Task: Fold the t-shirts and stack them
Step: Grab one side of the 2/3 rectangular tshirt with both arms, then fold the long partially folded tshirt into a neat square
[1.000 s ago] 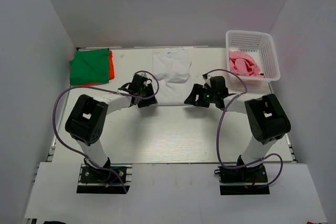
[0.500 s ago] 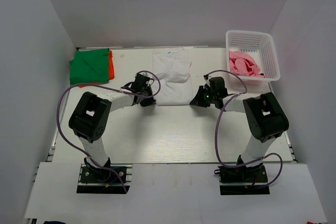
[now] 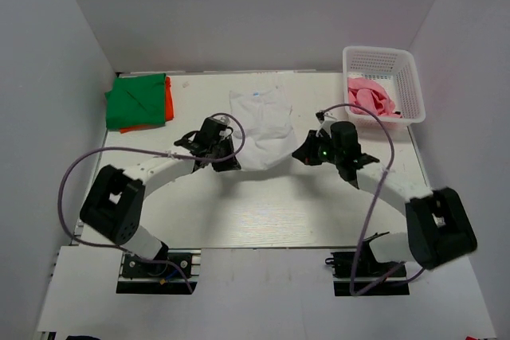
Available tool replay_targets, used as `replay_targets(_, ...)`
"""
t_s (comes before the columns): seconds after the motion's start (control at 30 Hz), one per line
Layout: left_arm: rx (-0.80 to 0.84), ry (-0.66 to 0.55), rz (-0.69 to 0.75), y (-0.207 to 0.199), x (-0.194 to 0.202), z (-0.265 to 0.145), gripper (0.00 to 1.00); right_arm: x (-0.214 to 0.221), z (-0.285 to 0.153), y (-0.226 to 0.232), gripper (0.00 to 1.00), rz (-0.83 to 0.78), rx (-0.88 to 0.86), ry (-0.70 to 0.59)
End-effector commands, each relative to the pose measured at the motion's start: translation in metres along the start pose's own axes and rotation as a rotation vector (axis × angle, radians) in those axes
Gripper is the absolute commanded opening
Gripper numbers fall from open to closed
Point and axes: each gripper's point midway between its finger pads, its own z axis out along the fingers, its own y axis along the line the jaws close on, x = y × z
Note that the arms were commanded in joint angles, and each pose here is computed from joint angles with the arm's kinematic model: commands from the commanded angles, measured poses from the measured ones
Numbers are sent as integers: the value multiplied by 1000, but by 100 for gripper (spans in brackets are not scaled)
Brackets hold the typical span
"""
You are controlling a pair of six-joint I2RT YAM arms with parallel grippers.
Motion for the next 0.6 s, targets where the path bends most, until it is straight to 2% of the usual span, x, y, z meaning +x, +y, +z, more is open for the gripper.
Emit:
replay_targets(0.0, 139, 16, 37, -29, 13, -42, 0, 2, -31, 16, 0, -80, -14, -38)
replay_targets(0.03, 181, 15, 51, -39, 15, -51, 0, 3, -37, 18, 0, -83, -10, -39)
replay_targets(0.07, 205, 17, 55, -42, 18, -58, 0, -8, -53, 29, 0, -111, -25, -102)
replay_targets(0.23, 326, -64, 108, -71, 8, -105, 0, -21, -83, 47, 0, -131, -47, -170)
replay_targets(0.4, 331, -149, 101, -77, -9, -122, 0, -46, -101, 55, 0, -142, -34, -272)
replay_targets(0.57, 335, -282, 101, -91, -44, -136, 6, -67, -98, 51, 0, -144, 9, -315)
